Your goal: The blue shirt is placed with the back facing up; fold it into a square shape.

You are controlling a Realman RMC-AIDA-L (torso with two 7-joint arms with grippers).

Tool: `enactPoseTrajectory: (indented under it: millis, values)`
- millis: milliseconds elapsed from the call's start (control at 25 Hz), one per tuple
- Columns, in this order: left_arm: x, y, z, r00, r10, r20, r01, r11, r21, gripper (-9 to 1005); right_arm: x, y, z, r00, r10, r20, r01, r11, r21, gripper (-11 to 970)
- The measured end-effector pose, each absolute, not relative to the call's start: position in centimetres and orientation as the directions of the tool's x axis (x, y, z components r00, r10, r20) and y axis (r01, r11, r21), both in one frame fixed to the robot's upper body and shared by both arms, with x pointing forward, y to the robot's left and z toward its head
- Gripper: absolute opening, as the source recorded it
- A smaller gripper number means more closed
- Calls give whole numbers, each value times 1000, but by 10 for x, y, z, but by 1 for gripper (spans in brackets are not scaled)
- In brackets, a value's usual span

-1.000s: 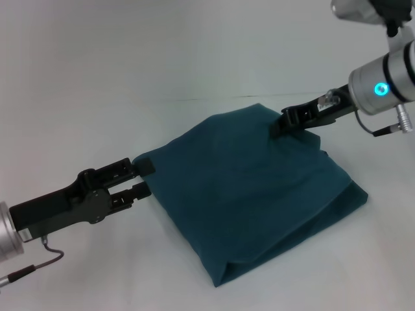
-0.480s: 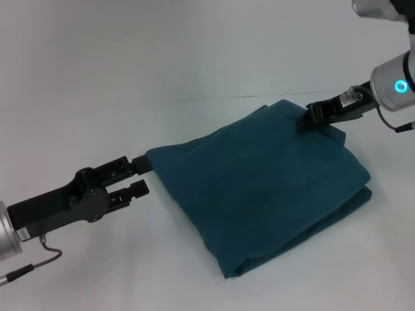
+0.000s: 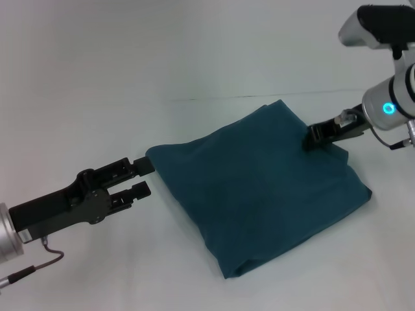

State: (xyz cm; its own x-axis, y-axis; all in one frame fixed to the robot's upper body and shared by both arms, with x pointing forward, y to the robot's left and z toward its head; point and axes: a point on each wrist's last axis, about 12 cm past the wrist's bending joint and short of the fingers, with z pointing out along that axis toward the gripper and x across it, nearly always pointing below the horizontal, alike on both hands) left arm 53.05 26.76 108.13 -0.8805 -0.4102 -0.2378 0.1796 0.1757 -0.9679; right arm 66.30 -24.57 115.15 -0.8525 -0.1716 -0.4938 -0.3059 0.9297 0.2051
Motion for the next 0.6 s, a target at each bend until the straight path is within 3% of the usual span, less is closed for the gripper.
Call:
enactPoseTrajectory:
  millis: [600]
  values:
    - [533, 266, 1082, -880, -411, -238, 179, 177, -968, 751, 664, -246, 1175, -838, -200, -507, -307, 942, 135, 92]
